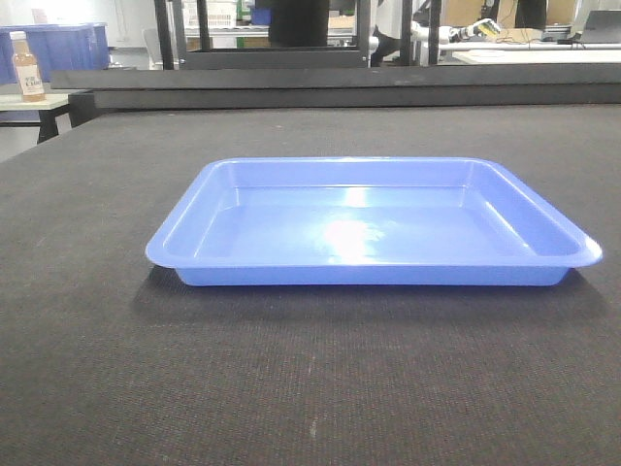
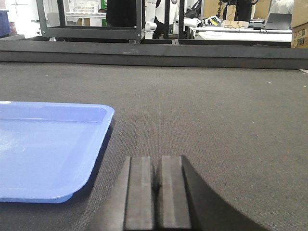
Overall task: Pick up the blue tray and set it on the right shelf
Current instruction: 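Move both grippers toward the opposite short edges of the blue tray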
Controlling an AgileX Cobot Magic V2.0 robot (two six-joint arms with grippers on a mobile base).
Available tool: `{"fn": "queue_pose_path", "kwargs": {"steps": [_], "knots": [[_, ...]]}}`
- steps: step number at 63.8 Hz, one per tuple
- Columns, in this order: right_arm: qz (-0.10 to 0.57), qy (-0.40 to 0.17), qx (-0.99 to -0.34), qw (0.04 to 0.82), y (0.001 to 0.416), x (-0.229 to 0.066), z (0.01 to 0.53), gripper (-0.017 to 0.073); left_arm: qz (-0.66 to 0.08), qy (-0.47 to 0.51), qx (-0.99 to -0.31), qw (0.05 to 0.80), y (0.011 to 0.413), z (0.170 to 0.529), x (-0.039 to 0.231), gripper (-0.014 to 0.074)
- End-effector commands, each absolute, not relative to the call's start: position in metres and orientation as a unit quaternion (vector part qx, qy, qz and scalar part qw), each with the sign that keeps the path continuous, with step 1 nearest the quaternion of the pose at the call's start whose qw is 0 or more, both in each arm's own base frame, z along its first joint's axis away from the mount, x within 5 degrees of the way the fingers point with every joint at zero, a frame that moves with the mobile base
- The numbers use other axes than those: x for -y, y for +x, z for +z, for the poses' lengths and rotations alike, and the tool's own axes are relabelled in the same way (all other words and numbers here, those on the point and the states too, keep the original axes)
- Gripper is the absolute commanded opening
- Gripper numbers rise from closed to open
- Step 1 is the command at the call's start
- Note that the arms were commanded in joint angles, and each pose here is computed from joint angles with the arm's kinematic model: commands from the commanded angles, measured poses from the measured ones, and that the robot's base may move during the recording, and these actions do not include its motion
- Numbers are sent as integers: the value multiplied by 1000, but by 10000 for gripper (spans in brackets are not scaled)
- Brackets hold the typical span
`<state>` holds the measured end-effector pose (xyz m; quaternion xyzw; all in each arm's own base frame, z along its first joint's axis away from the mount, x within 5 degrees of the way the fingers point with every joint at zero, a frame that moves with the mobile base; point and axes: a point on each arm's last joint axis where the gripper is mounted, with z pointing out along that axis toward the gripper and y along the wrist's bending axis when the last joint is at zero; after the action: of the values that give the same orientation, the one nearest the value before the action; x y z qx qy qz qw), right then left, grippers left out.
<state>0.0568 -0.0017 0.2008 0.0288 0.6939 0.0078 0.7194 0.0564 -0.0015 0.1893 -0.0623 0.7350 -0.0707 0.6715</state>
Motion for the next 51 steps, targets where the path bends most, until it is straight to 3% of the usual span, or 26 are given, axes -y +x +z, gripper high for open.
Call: {"fn": "queue_pose_path", "kwargs": {"steps": [1,40,51], "knots": [[6,31,-644,765,53,2,218,60,-73,-66,-712,695,57,188,1,-48],[5,30,-627,778,52,2,222,60,-73,-66,-705,703,57,190,1,-48],[6,31,-586,810,47,2,245,60,-74,-62,-638,764,55,218,0,-48]]}}
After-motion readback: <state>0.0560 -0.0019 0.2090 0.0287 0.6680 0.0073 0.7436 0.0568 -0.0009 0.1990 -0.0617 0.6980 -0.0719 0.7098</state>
